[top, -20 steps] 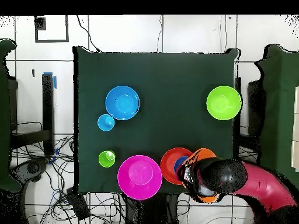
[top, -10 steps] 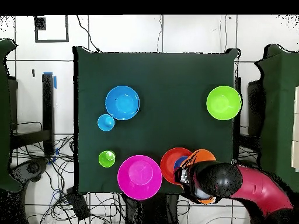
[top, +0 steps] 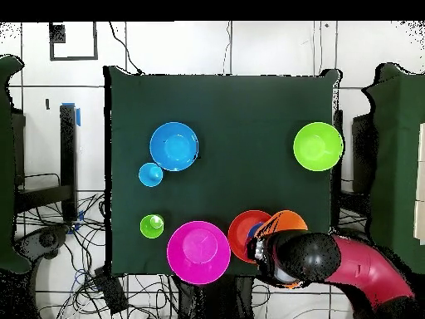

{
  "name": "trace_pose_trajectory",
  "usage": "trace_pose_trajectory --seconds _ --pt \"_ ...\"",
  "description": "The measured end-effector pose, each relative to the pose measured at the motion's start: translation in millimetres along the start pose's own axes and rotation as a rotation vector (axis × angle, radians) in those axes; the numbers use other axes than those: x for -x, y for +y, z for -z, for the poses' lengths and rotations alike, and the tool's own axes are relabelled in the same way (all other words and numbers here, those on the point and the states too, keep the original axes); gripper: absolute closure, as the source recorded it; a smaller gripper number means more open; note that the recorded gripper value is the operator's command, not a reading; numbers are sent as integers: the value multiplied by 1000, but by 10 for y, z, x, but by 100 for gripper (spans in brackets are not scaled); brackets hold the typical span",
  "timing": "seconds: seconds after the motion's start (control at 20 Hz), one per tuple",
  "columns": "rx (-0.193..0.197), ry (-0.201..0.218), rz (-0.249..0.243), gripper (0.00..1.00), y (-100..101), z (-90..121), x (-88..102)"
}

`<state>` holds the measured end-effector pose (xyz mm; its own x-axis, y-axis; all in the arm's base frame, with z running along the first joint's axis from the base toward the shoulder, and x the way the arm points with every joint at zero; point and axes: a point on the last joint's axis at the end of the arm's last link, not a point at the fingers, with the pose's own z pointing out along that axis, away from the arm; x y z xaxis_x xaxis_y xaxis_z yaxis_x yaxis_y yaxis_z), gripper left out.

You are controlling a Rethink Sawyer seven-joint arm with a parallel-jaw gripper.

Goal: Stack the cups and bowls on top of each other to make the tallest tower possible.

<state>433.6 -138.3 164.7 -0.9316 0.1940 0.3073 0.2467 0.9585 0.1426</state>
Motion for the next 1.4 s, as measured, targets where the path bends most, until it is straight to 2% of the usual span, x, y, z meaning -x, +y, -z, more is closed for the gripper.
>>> trace_pose_trajectory --seconds 0.35,0.75,0.8,1.4 --pt "-13 -15 3 100 15 41 7" --pt "-14 -13 7 100 32 38 0" --pt "-15 -13 7 0 31 38 -1" --pt "-15 -26 1 0 42 61 3"
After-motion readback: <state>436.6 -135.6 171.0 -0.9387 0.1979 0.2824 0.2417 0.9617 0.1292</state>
